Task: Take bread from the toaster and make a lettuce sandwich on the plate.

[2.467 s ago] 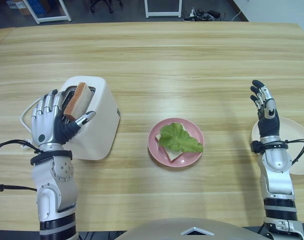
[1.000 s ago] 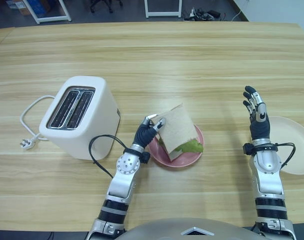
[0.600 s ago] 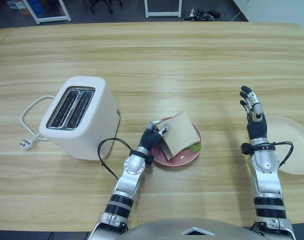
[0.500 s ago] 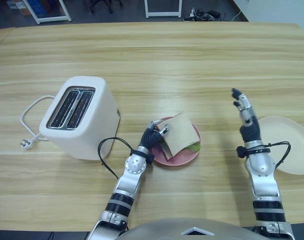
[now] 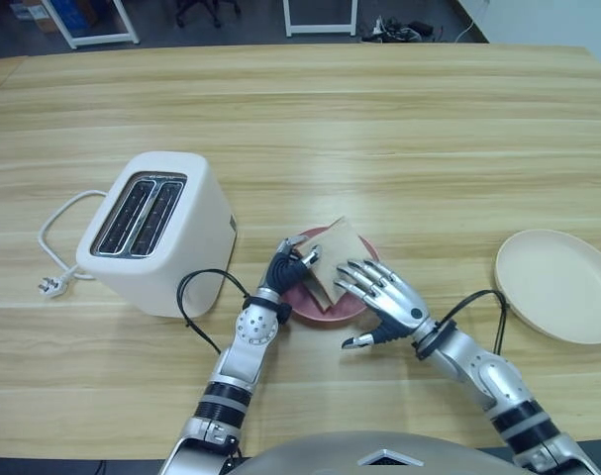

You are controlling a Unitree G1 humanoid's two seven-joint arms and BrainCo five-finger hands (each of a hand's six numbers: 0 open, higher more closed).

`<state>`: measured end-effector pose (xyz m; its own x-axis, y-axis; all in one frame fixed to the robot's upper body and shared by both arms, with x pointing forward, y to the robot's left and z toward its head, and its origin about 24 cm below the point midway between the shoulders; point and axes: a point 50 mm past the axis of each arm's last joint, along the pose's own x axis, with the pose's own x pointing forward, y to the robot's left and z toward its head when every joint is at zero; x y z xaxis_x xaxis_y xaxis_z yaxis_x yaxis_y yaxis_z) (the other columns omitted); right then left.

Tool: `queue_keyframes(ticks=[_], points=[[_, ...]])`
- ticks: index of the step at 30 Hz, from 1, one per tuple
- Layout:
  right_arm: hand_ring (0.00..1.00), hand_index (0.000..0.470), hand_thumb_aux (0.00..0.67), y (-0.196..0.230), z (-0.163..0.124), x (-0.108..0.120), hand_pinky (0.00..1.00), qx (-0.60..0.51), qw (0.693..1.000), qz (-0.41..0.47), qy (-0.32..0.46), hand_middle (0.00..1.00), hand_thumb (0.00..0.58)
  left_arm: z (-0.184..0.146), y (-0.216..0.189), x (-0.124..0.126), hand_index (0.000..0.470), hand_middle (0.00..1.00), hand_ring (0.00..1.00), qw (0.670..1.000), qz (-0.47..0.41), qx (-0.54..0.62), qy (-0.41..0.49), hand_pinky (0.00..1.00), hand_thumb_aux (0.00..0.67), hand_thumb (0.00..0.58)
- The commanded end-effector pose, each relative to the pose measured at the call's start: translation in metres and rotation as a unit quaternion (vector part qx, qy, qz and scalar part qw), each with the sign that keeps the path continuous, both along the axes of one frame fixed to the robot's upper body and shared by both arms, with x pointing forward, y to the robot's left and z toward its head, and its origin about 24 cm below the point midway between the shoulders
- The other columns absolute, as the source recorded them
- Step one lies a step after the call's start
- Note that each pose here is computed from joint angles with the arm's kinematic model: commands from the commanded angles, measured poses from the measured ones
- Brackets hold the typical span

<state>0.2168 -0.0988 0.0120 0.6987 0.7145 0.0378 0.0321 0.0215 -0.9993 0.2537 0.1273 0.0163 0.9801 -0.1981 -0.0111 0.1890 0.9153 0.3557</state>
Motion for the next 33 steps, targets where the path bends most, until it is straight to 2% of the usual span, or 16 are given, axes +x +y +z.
queue_keyframes(ticks=[1, 6, 7, 8, 9, 12, 17, 23, 28, 30, 33], points=[[0.00, 0.000, 0.000, 0.019, -0.035, -0.008, 0.00, -0.084, 0.995, 0.043, 0.041, 0.00, 0.000, -0.009, -0.003, -0.008, 0.470, 1.00, 1.00, 1.000, -0.012, 0.013, 0.023, 1.00, 0.670, 0.580], [0.00, 0.000, 0.000, 0.024, -0.059, -0.021, 0.00, -0.163, 0.977, 0.073, 0.113, 0.00, 0.000, -0.009, -0.007, -0.011, 0.470, 0.98, 0.98, 0.999, -0.025, 0.042, 0.015, 0.98, 0.670, 0.580], [0.00, 0.000, 0.000, 0.023, -0.064, -0.025, 0.00, -0.179, 0.971, 0.079, 0.135, 0.00, 0.000, -0.007, -0.007, -0.011, 0.415, 0.67, 0.67, 0.999, -0.025, 0.042, 0.009, 0.67, 0.591, 0.572], [0.00, 0.000, 0.000, 0.022, -0.068, -0.031, 0.00, -0.190, 0.965, 0.083, 0.161, 0.00, 0.000, -0.004, -0.008, -0.012, 0.238, 0.00, 0.00, 0.998, -0.024, 0.052, -0.001, 0.00, 0.339, 0.438], [0.00, 0.000, 0.000, 0.021, -0.071, -0.036, 0.00, -0.199, 0.958, 0.086, 0.185, 0.00, 0.000, -0.002, -0.009, -0.012, 0.000, 0.00, 0.00, 0.997, -0.023, 0.072, -0.011, 0.00, 0.000, 0.000], [0.00, 0.000, 0.000, 0.015, -0.076, -0.043, 0.00, -0.225, 0.943, 0.079, 0.233, 0.00, 0.000, 0.001, -0.009, -0.010, 0.000, 0.00, 0.00, 0.988, -0.020, 0.151, -0.038, 0.00, 0.000, 0.000], [0.00, 0.000, 0.000, 0.001, -0.078, -0.045, 0.00, -0.257, 0.917, 0.044, 0.303, 0.00, 0.000, 0.024, -0.005, -0.009, 0.000, 0.00, 0.00, 0.943, 0.020, 0.301, -0.138, 0.00, 0.000, 0.000], [0.00, 0.000, 0.000, -0.002, -0.074, -0.047, 0.00, -0.260, 0.911, 0.043, 0.317, 0.00, 0.000, 0.066, 0.007, -0.017, 0.000, 0.00, 0.00, 0.884, 0.133, 0.322, -0.314, 0.00, 0.000, 0.000], [0.00, 0.000, 0.000, -0.002, -0.070, -0.048, 0.00, -0.259, 0.912, 0.044, 0.317, 0.00, 0.000, 0.089, 0.007, -0.033, 0.000, 0.00, 0.00, 0.831, 0.166, 0.324, -0.420, 0.00, 0.000, 0.000], [0.00, 0.000, 0.000, -0.003, -0.069, -0.046, 0.00, -0.256, 0.914, 0.041, 0.313, 0.00, 0.000, 0.085, 0.007, -0.033, 0.000, 0.00, 0.00, 0.840, 0.160, 0.318, -0.409, 0.00, 0.000, 0.000], [0.00, 0.000, 0.000, 0.002, -0.054, -0.035, 0.00, -0.202, 0.941, 0.037, 0.269, 0.00, 0.000, 0.064, 0.009, -0.030, 0.000, 0.00, 0.00, 0.923, 0.131, 0.201, -0.300, 0.00, 0.000, 0.000]])
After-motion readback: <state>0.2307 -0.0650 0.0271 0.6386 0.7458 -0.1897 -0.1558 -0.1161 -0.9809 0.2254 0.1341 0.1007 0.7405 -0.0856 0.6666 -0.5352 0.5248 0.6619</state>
